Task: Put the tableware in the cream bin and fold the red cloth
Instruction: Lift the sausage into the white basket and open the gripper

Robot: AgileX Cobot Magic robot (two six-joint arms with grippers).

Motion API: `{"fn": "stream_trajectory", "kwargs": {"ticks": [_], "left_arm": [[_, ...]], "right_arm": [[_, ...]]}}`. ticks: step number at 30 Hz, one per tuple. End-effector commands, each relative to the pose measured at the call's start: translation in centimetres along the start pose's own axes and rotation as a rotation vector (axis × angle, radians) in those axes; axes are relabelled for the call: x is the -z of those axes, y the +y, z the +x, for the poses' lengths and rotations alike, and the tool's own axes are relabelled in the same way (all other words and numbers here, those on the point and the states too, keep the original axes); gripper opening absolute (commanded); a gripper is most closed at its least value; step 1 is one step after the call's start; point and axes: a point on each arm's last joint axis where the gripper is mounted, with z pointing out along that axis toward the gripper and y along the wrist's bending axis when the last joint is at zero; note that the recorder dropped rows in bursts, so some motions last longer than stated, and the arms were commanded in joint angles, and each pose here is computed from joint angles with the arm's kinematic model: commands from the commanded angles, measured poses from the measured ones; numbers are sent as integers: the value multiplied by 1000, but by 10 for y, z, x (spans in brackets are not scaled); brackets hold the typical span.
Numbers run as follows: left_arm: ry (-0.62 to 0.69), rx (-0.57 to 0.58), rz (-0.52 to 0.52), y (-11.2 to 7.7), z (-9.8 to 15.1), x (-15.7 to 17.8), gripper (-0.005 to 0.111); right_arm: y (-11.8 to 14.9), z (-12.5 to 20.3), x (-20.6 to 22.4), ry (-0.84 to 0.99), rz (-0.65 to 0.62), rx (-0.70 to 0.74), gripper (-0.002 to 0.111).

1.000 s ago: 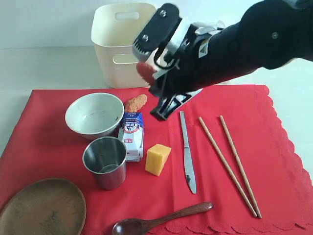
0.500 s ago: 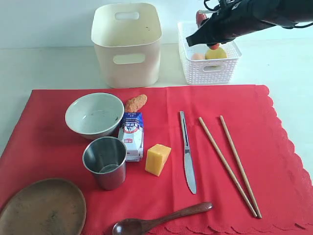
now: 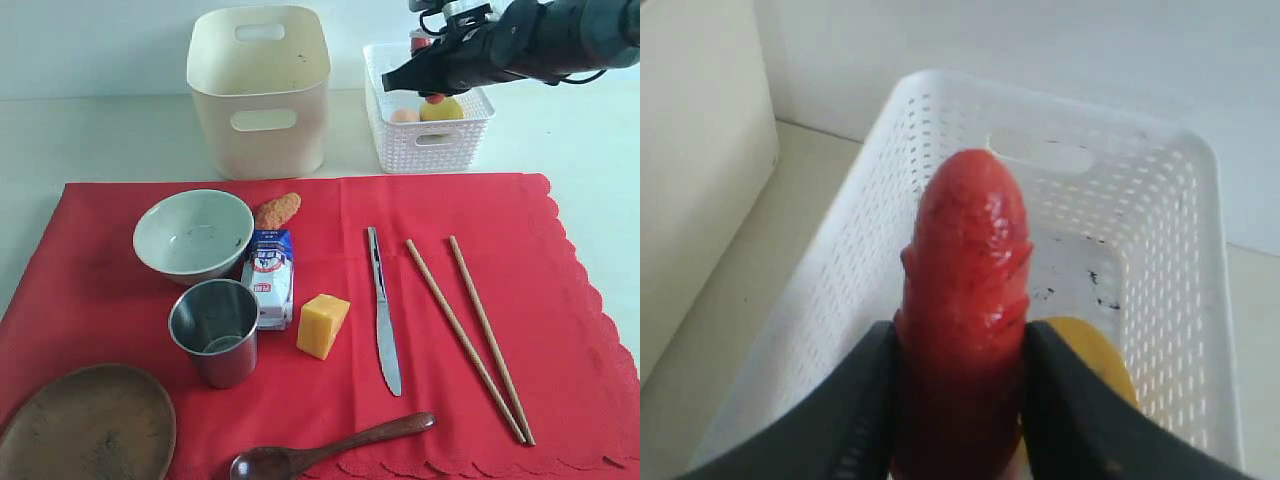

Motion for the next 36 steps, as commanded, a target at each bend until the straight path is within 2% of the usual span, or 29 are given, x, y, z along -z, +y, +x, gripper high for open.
{"fn": "stream_trajectory", "kwargs": {"ticks": [1, 5, 9, 13, 17, 23, 27, 32, 36], "left_arm": [[-11, -7, -1, 0, -1, 0, 3], [-11, -7, -1, 0, -1, 0, 3], [-11, -7, -1, 0, -1, 0, 3], [-11, -7, -1, 0, -1, 0, 3], [-11, -7, -1, 0, -1, 0, 3], [-11, -7, -1, 0, -1, 0, 3], [-11, -7, -1, 0, -1, 0, 3], [-11, -7, -1, 0, -1, 0, 3], [-11, -7, -1, 0, -1, 0, 3]], "right_arm": [[-1, -8, 1, -61, 23, -6, 21], [-1, -9, 1, -67, 26, -6, 44], [-1, -8, 1, -65, 26, -6, 62], [0, -6, 1, -37, 11, -47, 73], [3, -7, 7, 16, -22, -101, 73], [6, -23, 32, 55, -69, -91, 72], [8, -38, 55, 64, -98, -80, 66], [10, -56, 87, 66, -130, -64, 45], [13, -63, 111, 112, -173, -44, 19]]}}
